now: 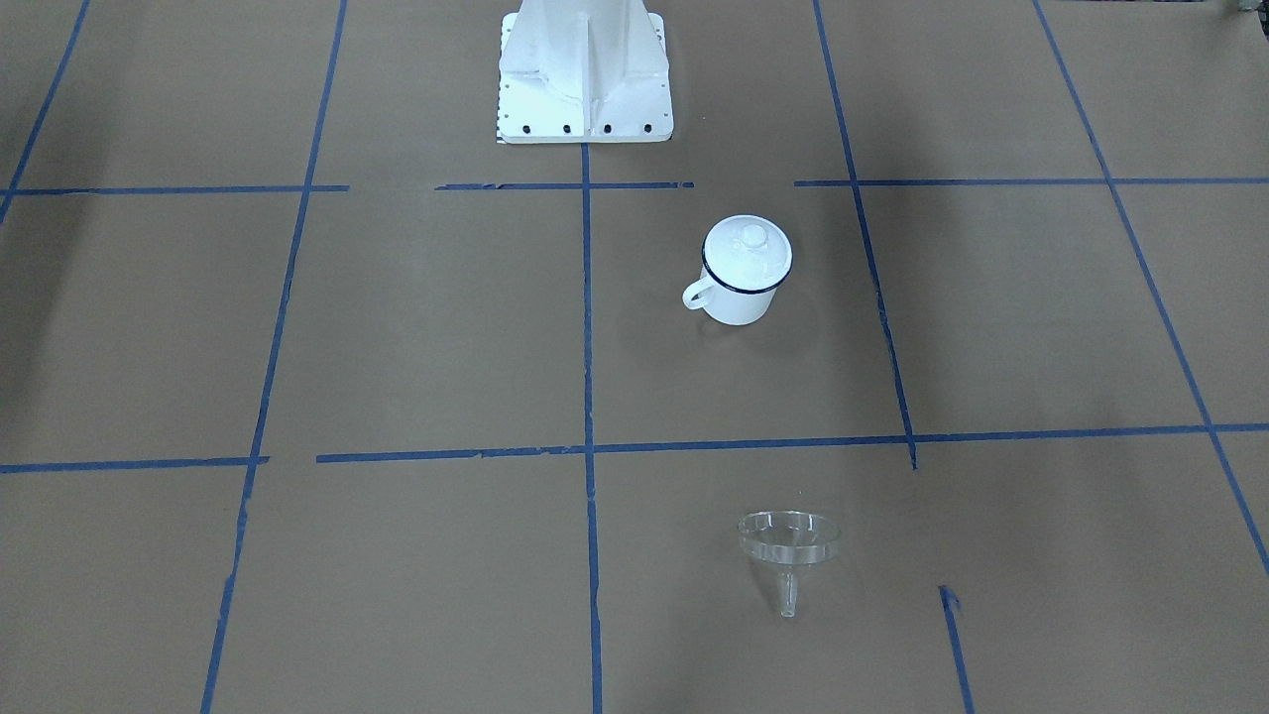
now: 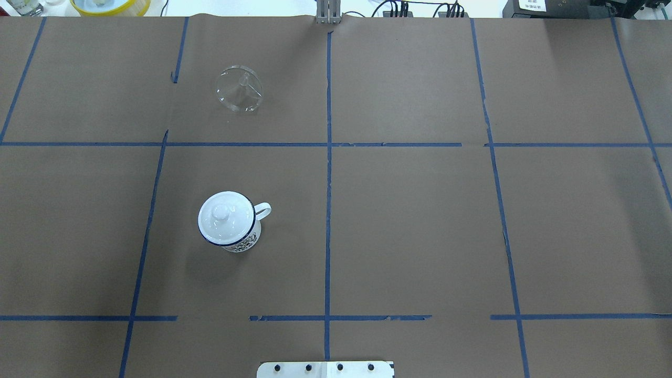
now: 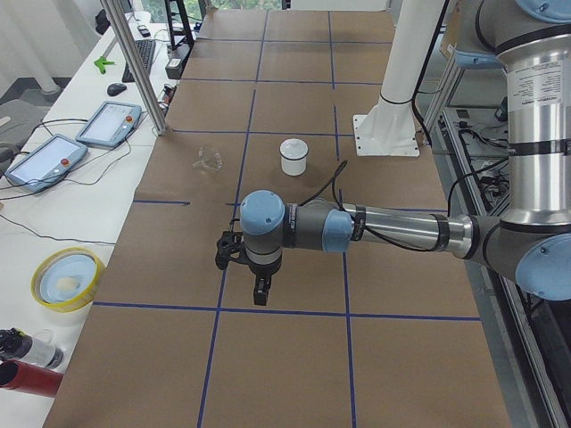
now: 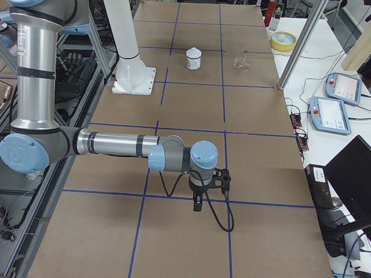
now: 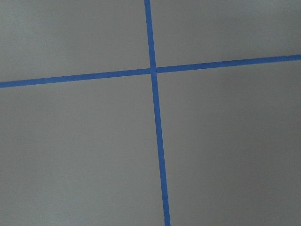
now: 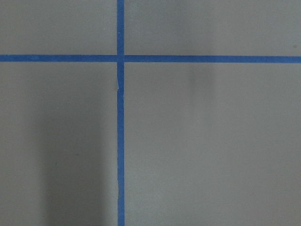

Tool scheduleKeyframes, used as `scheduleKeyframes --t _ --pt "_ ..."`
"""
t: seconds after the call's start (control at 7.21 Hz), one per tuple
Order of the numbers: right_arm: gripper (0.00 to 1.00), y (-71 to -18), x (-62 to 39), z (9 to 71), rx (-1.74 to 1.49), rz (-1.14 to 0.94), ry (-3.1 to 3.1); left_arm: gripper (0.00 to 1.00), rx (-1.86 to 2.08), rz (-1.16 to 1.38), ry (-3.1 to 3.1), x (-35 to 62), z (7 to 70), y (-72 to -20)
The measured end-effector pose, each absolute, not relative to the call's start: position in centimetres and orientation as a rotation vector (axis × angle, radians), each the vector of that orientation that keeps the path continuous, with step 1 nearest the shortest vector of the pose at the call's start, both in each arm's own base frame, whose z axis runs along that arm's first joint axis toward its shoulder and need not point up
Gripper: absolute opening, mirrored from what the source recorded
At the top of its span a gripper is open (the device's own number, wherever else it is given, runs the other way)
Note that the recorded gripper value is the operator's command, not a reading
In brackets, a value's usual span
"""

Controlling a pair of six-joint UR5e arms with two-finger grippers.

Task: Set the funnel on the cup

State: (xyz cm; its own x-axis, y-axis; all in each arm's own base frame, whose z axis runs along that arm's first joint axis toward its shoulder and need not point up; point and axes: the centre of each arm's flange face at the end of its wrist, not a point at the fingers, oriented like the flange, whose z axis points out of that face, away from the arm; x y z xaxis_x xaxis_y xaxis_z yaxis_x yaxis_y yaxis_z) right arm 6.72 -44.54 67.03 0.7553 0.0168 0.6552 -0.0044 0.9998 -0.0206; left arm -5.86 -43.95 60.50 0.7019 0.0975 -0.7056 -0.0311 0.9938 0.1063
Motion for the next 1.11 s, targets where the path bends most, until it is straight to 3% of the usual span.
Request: scheduleKeyframes --t 0.69,1.11 --pt "1.0 -44.5 6.7 67.0 -0.018 0.012 -0.715 1.0 0.126 0.091 0.783 -5.8 58.8 -45.0" --pt "1.0 -44.5 6.7 67.0 -0.018 0.012 -0.715 1.0 0.27 0.138 0.778 -5.7 51.3 -50.4"
